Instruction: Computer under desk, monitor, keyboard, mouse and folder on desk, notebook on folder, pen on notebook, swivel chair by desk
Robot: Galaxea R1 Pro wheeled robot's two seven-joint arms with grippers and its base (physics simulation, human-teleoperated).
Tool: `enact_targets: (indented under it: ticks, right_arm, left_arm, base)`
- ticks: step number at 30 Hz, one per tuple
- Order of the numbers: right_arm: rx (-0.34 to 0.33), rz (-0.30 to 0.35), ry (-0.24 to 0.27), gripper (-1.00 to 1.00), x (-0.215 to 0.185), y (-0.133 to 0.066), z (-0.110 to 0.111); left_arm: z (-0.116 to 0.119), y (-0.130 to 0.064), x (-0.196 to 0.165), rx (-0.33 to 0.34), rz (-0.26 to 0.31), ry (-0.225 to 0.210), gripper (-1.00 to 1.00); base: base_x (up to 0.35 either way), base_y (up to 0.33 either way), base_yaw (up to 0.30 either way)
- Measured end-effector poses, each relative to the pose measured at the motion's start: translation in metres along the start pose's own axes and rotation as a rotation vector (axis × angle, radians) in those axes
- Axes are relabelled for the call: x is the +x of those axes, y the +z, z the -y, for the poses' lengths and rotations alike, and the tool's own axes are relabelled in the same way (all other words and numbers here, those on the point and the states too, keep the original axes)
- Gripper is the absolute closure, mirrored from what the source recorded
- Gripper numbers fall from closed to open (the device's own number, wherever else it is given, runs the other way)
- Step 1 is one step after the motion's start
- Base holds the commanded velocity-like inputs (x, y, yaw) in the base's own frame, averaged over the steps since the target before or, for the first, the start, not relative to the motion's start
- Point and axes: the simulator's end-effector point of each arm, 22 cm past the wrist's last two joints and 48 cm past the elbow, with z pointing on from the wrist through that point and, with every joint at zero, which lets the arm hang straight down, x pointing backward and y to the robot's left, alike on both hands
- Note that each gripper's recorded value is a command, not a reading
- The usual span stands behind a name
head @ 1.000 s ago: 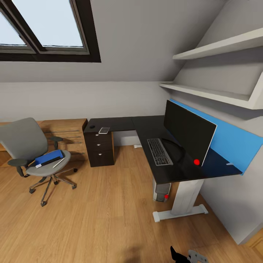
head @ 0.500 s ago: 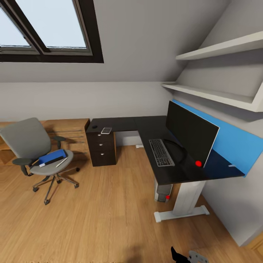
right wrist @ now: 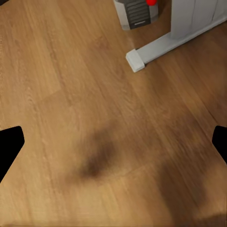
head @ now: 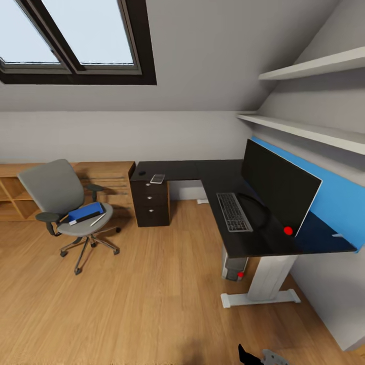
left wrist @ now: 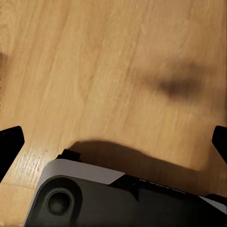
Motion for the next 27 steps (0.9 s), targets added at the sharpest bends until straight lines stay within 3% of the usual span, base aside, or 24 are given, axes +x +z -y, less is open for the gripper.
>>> enact_targets:
  ticks: [8,27]
  right_arm:
    - [0.005,-0.009,0.000,-1.00,0.001,-0.007,0.000]
    - [0.007,0.010,-0.003,-1.00,-0.009,-0.023,-0.001]
  left_arm:
    - [-0.004,-0.009,0.006,-0.010,-0.020,0.000,-1.00]
    - [-0.014,-0.026,0.001,-0.025,-0.012,0.006,-1.00]
  base:
    - [0.000,0.000,0.110]
    - [0.000,0.000,0.009]
